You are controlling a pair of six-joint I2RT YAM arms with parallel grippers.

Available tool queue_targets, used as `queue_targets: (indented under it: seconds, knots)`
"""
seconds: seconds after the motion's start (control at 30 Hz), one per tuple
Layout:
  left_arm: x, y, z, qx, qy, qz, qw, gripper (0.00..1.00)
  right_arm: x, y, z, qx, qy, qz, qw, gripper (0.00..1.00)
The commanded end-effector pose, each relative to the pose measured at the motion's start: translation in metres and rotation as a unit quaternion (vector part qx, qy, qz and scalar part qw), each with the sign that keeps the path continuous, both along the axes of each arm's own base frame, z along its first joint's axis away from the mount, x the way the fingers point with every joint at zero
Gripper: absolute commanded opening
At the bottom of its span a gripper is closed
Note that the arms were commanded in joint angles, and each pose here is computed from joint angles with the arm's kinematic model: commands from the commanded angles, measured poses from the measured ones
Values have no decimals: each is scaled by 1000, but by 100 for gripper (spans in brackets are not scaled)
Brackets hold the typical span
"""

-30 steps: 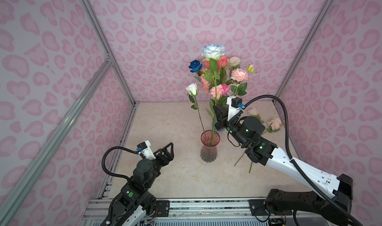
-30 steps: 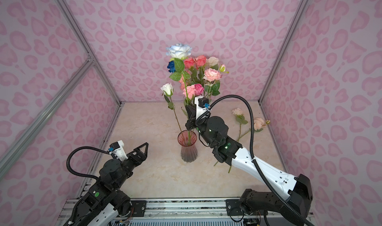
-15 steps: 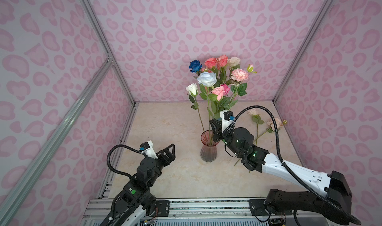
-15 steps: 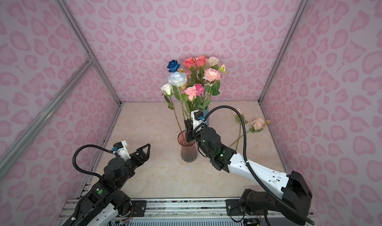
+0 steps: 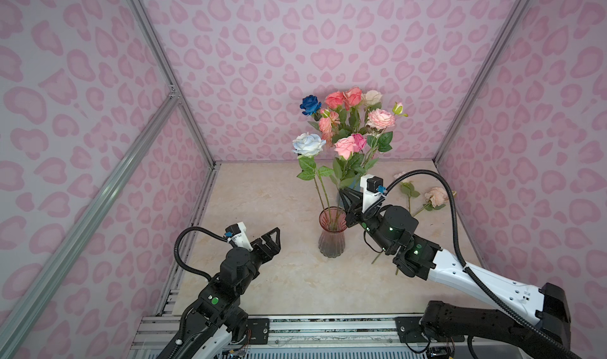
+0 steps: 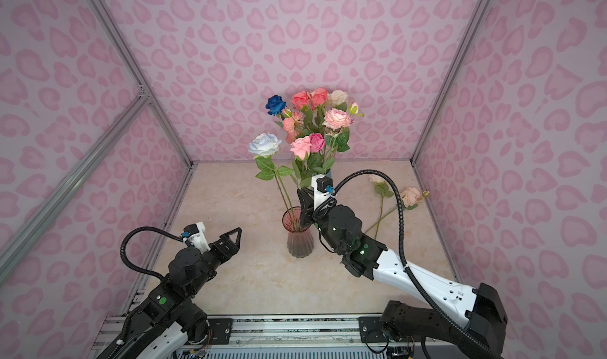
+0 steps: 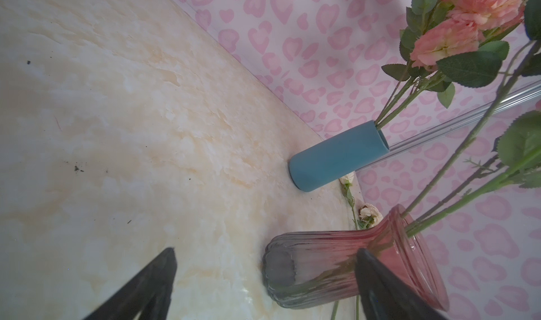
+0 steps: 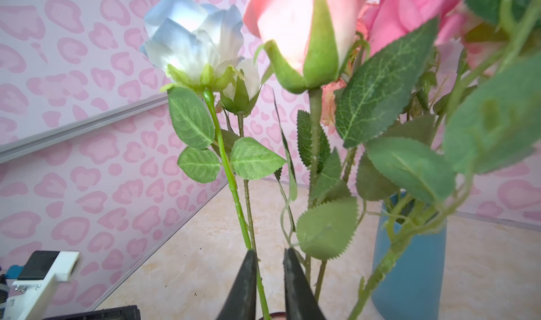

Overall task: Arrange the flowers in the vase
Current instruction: 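Open the right gripper and move it back to the loose roses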

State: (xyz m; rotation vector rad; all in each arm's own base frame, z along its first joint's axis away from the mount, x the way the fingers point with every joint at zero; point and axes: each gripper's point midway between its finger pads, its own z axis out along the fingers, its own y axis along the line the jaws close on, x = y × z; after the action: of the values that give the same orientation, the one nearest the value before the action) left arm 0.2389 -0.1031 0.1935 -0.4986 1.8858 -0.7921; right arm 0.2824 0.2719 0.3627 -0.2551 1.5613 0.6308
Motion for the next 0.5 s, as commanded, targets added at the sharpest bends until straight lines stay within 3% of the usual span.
queue_targets:
  seconds: [0.0, 0.3, 0.4, 0.47]
  knots:
    - [4, -5, 6, -14, -12, -5, 1000, 96, -2, -14, 1, -14, 0, -24, 1000, 21]
    - [14, -27, -2, -4, 10, -46, 999, 96, 13, -95, -12, -18, 34, -141, 989, 24]
    - [18, -40, -9, -2, 27, -69, 997, 96, 41, -153, -41, -4, 100, -215, 972, 27]
    - [20, -50, -15, -5, 40, -90, 995, 96, 58, -192, -70, 1, 161, -269, 950, 30]
